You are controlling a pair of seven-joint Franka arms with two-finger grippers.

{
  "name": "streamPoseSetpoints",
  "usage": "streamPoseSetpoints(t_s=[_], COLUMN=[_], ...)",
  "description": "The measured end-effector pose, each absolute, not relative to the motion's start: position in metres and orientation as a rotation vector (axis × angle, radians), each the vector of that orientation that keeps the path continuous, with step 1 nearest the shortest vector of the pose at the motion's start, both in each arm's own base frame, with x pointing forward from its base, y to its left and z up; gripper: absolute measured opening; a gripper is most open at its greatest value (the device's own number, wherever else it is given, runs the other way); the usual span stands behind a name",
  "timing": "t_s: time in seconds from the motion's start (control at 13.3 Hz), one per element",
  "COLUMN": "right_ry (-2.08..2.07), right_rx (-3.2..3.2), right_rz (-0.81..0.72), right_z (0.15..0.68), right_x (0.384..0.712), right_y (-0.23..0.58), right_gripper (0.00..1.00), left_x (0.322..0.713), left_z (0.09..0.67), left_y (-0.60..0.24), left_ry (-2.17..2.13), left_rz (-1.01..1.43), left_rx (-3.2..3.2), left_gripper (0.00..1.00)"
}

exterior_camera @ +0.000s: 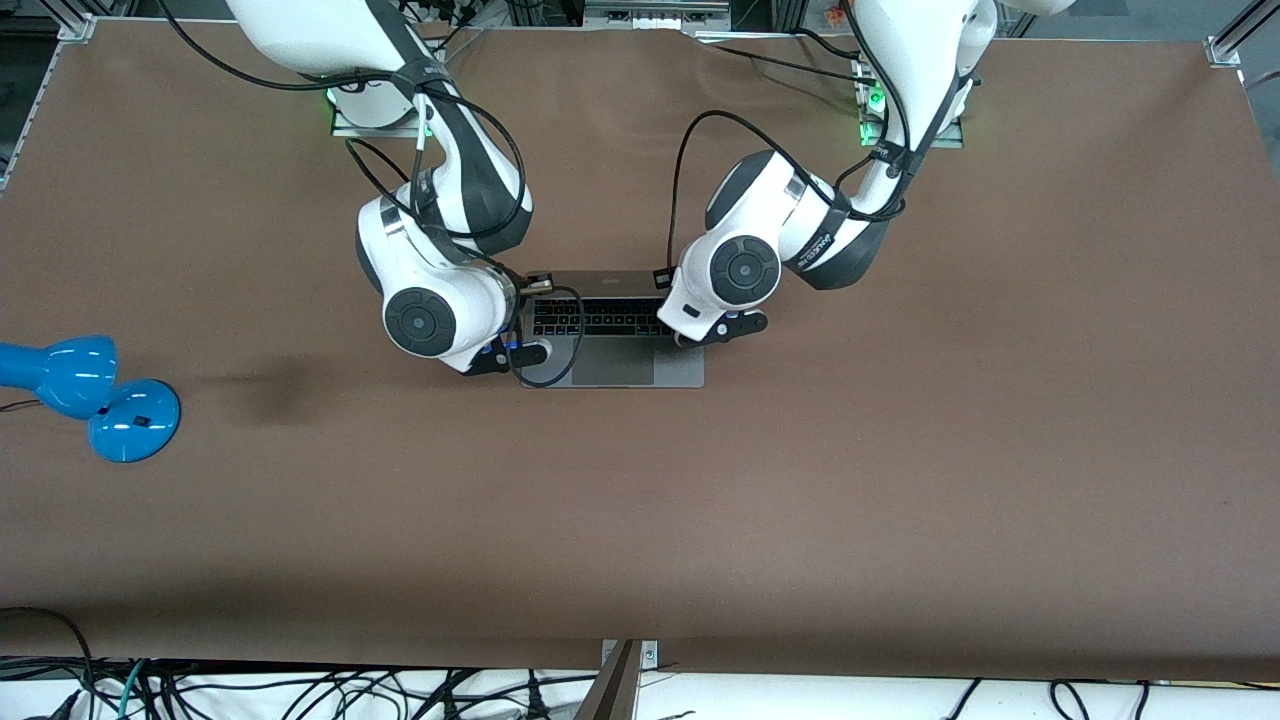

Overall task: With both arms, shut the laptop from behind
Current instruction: 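Push the screen forward with both grippers, tilting it toward the keyboard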

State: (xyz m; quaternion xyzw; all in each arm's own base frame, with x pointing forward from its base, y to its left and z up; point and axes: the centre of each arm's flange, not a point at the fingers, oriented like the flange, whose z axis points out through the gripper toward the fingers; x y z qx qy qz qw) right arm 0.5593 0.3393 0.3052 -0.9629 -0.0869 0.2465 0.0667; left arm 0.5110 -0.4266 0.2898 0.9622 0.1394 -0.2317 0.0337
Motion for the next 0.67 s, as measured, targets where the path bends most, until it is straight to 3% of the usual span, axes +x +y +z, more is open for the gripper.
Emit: streamPoseSetpoints(t_s=[0.67], right_ry=[-0.291], right_rx=[-2.910], right_rz=[0.676], right_z=[0.279], right_x=[0.578], right_y=[0.323], right_gripper=[0.01], left_x=[0.521], left_z=[0.260], left_y=[-0.425], left_ry=[0.450], left_rz=[-0.672], left_rx=[2.956], left_gripper=[0.01])
